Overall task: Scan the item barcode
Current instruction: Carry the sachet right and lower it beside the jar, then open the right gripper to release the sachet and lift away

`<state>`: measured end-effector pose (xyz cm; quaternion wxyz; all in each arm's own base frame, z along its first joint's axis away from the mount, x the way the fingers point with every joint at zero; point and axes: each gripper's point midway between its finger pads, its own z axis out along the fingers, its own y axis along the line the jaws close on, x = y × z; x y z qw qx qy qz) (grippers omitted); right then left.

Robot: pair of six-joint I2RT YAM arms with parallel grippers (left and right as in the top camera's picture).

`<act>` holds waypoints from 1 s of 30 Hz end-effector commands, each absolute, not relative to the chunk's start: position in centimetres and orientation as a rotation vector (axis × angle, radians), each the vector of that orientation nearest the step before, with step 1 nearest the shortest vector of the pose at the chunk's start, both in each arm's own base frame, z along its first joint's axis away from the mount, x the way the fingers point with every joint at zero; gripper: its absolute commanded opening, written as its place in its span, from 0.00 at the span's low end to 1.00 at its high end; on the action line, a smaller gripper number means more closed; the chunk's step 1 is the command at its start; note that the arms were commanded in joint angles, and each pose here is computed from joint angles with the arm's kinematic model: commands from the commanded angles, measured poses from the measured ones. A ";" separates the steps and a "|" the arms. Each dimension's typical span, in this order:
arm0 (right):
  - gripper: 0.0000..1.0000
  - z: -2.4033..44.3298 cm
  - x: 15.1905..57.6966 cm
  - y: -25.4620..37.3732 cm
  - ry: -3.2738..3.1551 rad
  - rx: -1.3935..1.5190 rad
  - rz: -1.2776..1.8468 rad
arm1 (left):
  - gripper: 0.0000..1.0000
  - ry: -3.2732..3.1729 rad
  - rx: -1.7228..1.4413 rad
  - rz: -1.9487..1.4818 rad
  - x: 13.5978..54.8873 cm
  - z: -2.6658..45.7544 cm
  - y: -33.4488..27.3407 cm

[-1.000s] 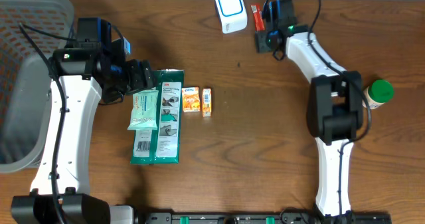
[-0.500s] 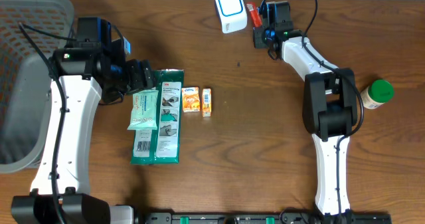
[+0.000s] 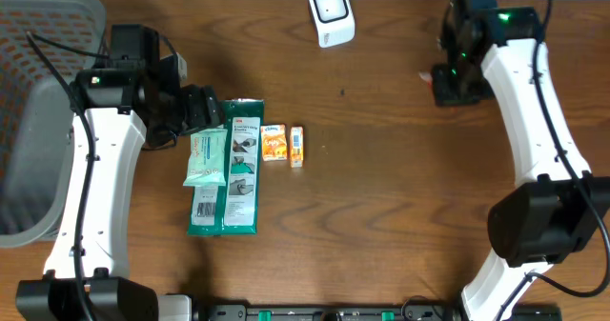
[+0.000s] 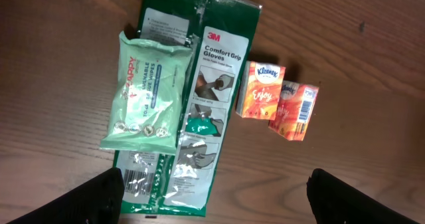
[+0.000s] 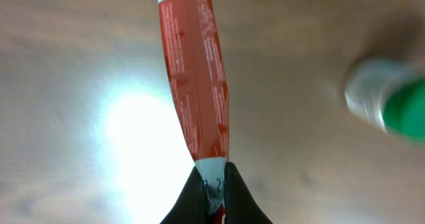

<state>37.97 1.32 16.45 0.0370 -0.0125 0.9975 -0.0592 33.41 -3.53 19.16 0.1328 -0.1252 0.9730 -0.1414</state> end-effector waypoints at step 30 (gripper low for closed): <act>0.05 7.9 35.2 -4.5 3.214 0.260 0.017 | 0.89 2.829 -0.346 -0.390 33.4 19.0 -3.4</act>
